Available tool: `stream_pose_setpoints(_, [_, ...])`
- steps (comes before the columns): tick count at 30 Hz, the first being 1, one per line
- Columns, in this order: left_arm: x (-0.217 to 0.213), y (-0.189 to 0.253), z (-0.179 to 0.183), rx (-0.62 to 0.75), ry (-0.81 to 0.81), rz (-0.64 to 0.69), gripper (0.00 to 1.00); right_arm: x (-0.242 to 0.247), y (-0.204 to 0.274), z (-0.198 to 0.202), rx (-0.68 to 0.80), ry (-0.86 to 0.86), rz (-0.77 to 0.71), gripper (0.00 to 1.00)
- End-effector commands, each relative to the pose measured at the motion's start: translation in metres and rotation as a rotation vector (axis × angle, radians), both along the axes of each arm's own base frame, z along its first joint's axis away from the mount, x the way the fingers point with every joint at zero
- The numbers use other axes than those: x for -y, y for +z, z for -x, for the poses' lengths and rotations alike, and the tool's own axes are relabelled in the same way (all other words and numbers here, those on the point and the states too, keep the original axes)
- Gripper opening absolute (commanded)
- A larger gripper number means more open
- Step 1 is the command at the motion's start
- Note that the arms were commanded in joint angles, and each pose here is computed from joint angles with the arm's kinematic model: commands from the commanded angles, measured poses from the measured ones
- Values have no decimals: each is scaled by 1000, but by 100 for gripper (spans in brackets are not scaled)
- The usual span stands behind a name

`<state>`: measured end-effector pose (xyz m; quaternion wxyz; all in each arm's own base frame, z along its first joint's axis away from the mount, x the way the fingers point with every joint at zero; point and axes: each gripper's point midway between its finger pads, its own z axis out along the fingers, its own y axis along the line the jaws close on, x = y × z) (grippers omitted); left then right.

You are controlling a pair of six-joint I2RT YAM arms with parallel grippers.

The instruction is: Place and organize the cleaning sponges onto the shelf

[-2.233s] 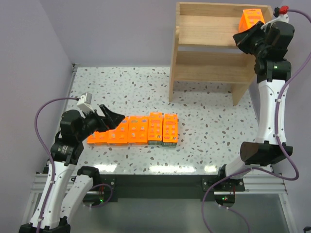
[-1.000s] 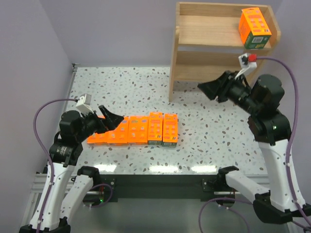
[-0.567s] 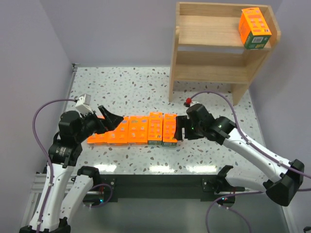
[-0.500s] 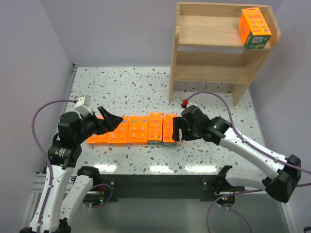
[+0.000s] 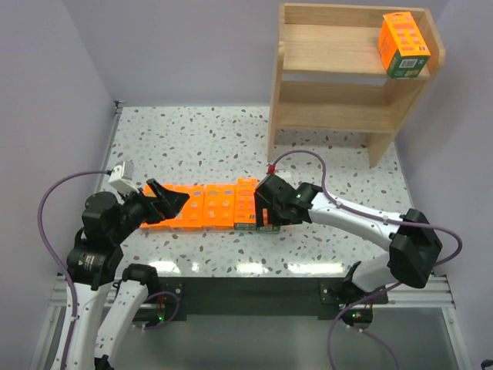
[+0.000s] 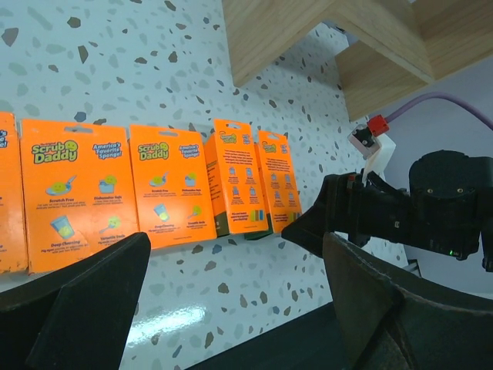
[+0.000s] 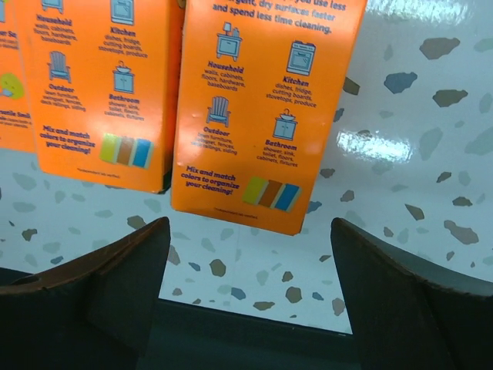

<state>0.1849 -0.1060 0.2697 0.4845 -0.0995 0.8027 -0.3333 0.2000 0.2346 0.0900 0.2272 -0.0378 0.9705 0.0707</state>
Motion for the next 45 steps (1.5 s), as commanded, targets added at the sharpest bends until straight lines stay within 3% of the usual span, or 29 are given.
stream_pose_setpoints(1, [-2, 5, 6, 8, 11, 7, 100, -19, 20, -23, 83, -42, -60, 89])
stream_pose_setpoints(15, [-3, 6, 9, 11, 13, 4, 100, -15, 5, -32, 80, -79, 17, 94])
stream_pose_setpoints(24, [-3, 5, 10, 9, 12, 5, 100, 14, -11, -31, 72, -107, 97, 94])
stream_pose_setpoints(31, [-2, 3, 10, 2, 8, 7, 100, 22, -17, -32, 20, 9, 58, 93])
stream_pose_setpoints(40, [-2, 2, 10, 1, 7, 8, 100, 87, -13, -57, -4, 4, 141, 93])
stream_pose_setpoints(45, [0, 1, 9, 2, -2, 16, 100, 76, -1, -64, 30, 104, 88, 94])
